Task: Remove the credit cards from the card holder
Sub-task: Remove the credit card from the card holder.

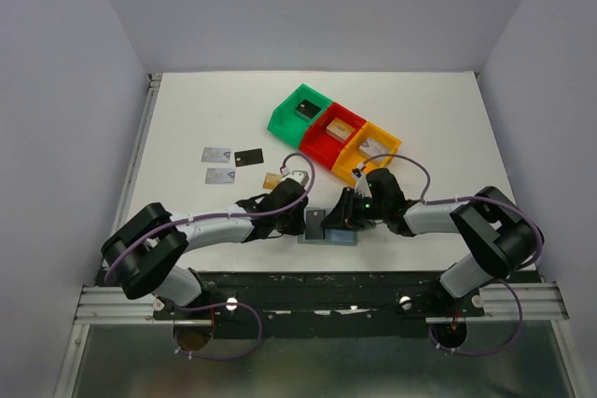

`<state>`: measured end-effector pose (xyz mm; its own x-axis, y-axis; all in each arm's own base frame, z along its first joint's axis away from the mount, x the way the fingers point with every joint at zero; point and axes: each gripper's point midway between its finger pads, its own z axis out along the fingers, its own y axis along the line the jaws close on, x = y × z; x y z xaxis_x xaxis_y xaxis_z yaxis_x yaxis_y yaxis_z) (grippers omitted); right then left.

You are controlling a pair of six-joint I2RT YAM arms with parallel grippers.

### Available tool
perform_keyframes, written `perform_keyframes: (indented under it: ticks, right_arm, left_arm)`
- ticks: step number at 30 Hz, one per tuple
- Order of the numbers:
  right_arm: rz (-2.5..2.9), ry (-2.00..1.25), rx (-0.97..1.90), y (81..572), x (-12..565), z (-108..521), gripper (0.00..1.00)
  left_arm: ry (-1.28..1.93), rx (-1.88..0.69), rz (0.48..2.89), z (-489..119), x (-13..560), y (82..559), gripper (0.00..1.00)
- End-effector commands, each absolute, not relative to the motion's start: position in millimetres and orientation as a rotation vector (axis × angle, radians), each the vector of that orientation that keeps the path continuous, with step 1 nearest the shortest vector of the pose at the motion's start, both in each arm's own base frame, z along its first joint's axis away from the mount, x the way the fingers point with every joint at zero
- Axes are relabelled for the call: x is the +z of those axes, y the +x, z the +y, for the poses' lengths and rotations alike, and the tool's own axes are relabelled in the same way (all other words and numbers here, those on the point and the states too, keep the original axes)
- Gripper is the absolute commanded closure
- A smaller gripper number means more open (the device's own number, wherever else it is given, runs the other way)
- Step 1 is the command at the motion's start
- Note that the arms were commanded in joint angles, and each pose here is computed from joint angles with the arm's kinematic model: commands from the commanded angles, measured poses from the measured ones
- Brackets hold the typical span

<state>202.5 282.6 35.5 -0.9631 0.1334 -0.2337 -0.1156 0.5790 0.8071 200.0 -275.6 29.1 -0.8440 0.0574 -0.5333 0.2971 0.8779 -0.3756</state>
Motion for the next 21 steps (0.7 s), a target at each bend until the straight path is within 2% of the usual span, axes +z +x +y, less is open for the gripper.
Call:
perform_keyframes:
  ticks: [1, 21]
  right_arm:
    - [2.502, 0.003, 1.435, 197, 41, 291, 0.66]
    - [2.443, 0.026, 1.554, 199, 48, 302, 0.63]
  left_arm:
    - [0.257, -0.574, 2.539, -271, 22, 200, 0.87]
    - [0.275, -0.675, 2.493, -280, 27, 197, 0.92]
